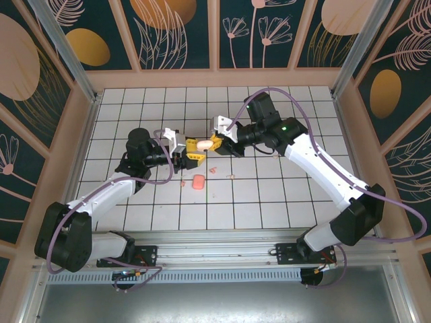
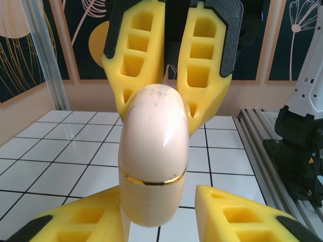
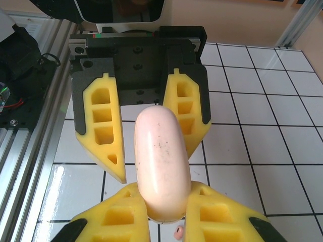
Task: Insert the wireless bluetooth earbuds into the charging case
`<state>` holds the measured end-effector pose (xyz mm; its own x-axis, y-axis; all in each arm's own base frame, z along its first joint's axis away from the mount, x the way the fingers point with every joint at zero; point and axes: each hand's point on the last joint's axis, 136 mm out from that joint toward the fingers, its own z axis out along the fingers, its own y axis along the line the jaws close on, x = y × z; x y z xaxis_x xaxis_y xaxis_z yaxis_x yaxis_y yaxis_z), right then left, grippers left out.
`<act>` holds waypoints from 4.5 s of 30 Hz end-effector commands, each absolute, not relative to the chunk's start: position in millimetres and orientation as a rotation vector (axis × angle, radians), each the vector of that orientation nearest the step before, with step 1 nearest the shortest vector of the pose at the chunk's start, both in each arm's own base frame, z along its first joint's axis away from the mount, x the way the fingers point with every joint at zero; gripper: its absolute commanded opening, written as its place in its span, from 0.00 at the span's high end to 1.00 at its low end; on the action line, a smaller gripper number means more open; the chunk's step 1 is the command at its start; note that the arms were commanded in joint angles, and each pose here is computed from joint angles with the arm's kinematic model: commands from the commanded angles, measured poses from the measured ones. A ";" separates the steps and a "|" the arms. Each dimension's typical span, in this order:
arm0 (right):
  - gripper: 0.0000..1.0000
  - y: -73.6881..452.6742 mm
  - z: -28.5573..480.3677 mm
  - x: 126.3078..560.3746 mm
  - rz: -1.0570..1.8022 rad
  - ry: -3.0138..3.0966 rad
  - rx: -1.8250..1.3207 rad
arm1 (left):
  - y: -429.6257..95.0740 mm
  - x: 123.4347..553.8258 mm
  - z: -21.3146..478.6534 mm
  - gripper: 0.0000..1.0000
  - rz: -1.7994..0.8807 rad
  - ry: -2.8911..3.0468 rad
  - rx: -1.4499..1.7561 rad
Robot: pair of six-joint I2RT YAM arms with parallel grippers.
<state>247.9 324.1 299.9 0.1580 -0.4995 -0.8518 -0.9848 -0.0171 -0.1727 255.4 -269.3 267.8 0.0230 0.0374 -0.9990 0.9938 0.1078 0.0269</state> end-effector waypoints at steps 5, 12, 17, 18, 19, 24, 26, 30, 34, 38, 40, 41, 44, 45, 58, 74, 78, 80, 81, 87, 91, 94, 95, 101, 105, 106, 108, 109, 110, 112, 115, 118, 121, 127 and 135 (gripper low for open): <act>0.88 328.5 299.6 244.1 0.799 1.441 -1.643 | -271.1 249.9 288.2 0.62 -1.091 1.189 1.185; 0.88 328.9 296.3 242.4 0.819 1.451 -1.645 | -270.6 249.8 292.2 0.60 -1.092 1.182 1.174; 0.87 328.9 296.1 241.5 0.826 1.453 -1.643 | -270.5 250.3 294.6 0.60 -1.091 1.178 1.167; 0.87 328.9 296.2 241.3 0.827 1.451 -1.642 | -270.5 250.5 294.6 0.60 -1.089 1.178 1.167; 0.87 328.8 296.3 241.5 0.828 1.451 -1.641 | -270.6 250.9 294.6 0.62 -1.090 1.180 1.165; 0.87 329.0 295.4 241.1 0.831 1.452 -1.638 | -270.5 250.9 296.0 0.65 -1.092 1.178 1.162; 0.87 329.1 295.0 241.5 0.829 1.454 -1.638 | -270.3 250.8 296.5 0.68 -1.091 1.176 1.162; 0.87 329.2 294.4 242.0 0.830 1.454 -1.635 | -270.4 250.3 296.7 0.77 -1.092 1.175 1.163; 0.82 329.5 295.4 242.7 0.829 1.459 -1.627 | -270.4 249.8 296.2 0.80 -1.090 1.175 1.167; 0.68 331.2 303.3 245.4 0.831 1.444 -1.596 | -270.7 250.3 291.0 0.82 -1.078 1.187 1.186; 0.66 331.5 308.0 246.2 0.834 1.426 -1.581 | -270.5 250.4 288.4 0.82 -1.073 1.195 1.194; 0.66 331.5 309.6 246.0 0.837 1.418 -1.576 | -270.6 250.1 287.7 0.82 -1.071 1.197 1.198; 0.66 330.7 313.9 247.4 0.833 1.403 -1.560 | -270.2 249.5 285.8 0.83 -1.066 1.200 1.208; 0.66 330.7 314.3 248.4 0.828 1.402 -1.558 | -270.3 249.0 284.6 0.83 -1.063 1.201 1.213; 0.66 323.7 327.4 253.0 0.798 1.375 -1.504 | -270.2 248.3 274.6 0.84 -1.047 1.224 1.239; 0.66 320.0 315.2 272.0 0.703 1.454 -1.459 | -270.4 244.2 281.5 0.84 -1.054 1.197 1.245; 0.65 319.0 321.0 268.8 0.725 1.436 -1.445 | -270.4 246.2 278.7 0.84 -1.077 1.206 1.216; 0.64 317.2 325.0 266.7 0.751 1.431 -1.435 | -270.7 248.2 278.5 0.84 -1.089 1.209 1.185; 0.63 316.6 326.7 265.6 0.766 1.430 -1.428 | -270.5 249.8 278.2 0.84 -1.089 1.210 1.169; 0.60 303.4 338.2 266.0 0.824 1.446 -1.336 | -270.6 258.4 266.9 0.84 -1.093 1.261 1.114; 0.57 289.0 336.6 286.5 0.839 1.595 -1.155 | -269.8 262.7 257.6 0.84 -1.089 1.298 1.088; 0.57 273.7 315.4 312.1 0.805 1.812 -0.945 | -269.0 267.4 247.7 0.84 -1.079 1.332 1.068; 0.57 268.1 307.1 319.6 0.791 1.883 -0.873 | -269.2 268.3 244.9 0.84 -1.080 1.340 1.065; 0.58 214.9 241.5 357.1 0.686 2.334 -0.358 | -270.2 273.8 234.3 0.85 -1.089 1.375 1.049; 0.58 177.9 199.2 367.0 0.661 2.559 -0.098 | -271.4 275.2 230.8 0.85 -1.093 1.386 1.049; 0.59 171.0 191.2 369.0 0.635 2.589 -0.068 | -271.2 275.8 230.4 0.85 -1.093 1.388 1.048; 0.60 157.4 175.1 372.1 0.552 2.643 -0.012 | -271.1 276.6 228.8 0.85 -1.091 1.395 1.046; 0.59 153.7 167.1 372.4 0.531 2.670 0.002 | -270.9 277.1 227.4 0.85 -1.089 1.402 1.044; 0.59 149.7 158.8 372.8 0.512 2.700 0.018 | -270.8 277.6 226.8 0.85 -1.087 1.406 1.043; 0.58 135.0 142.9 376.6 0.467 2.760 0.102 | -270.6 278.0 225.2 0.85 -1.083 1.411 1.043; 0.59 108.1 119.2 382.5 0.351 2.834 0.219 | -270.8 278.7 224.4 0.85 -1.084 1.414 1.042; 0.58 98.2 105.6 394.1 0.309 2.842 0.187 | -270.9 280.4 222.8 0.85 -1.081 1.423 1.037; 0.58 99.6 96.0 408.3 0.383 2.816 0.142 | -271.4 281.9 219.4 0.85 -1.083 1.435 1.036; 0.57 87.8 66.7 428.1 0.375 2.845 0.141 | -271.8 285.0 218.1 0.85 -1.076 1.444 1.033; 0.56 85.3 34.5 431.3 0.372 2.906 0.103 | -273.2 288.2 213.6 0.85 -1.076 1.462 1.042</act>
<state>419.2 84.8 33.0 -0.9774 0.1233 -0.1718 0.0782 0.9656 0.2480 283.7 -269.7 208.2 -0.1541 0.0743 -0.9853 0.9617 0.2402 -0.1323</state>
